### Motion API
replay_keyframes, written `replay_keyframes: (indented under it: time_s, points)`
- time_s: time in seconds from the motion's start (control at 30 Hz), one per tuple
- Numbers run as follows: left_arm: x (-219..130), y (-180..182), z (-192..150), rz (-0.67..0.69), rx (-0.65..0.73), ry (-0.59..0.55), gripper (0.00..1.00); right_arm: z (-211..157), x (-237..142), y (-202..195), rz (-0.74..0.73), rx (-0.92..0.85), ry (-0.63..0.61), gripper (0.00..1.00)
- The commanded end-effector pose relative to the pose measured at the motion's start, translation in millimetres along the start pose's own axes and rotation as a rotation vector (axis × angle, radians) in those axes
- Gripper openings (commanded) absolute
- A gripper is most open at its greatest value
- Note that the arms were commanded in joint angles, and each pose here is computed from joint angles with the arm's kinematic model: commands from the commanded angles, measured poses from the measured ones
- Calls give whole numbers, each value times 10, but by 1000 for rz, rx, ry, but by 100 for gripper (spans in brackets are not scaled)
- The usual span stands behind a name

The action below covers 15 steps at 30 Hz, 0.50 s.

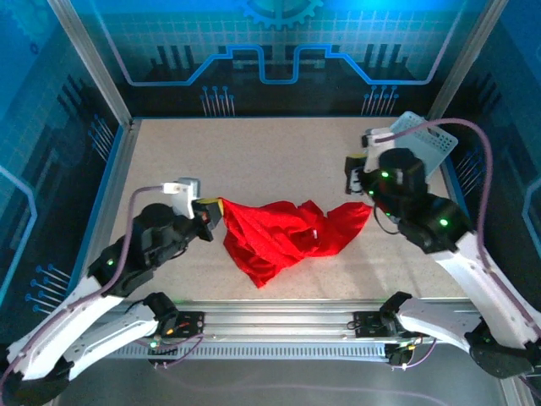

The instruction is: Fold the inside-out t-shirt

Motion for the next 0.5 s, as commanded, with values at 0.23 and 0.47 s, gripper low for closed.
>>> replay_keyframes:
  time_s: [0.23, 0.47]
  points:
    - [323, 754, -1267, 460, -206, 412, 0, -1692, 1001, -253, -106, 25, 492, 62]
    - [187, 834, -1433, 438, -312, 333, 0, -2319, 1428, -188, -64, 103, 624, 72]
Point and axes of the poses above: each hand's point on the last joint's axis, 136 mm out from that joint toward the fingers, its own x axis out along the fingers, its own y axis along the line the jaws close on, z = x × y, the point moved 2 cm from there along -x, back along the fingers, and after that the axes turned 13 degrees about x, right-handed, at the moved point
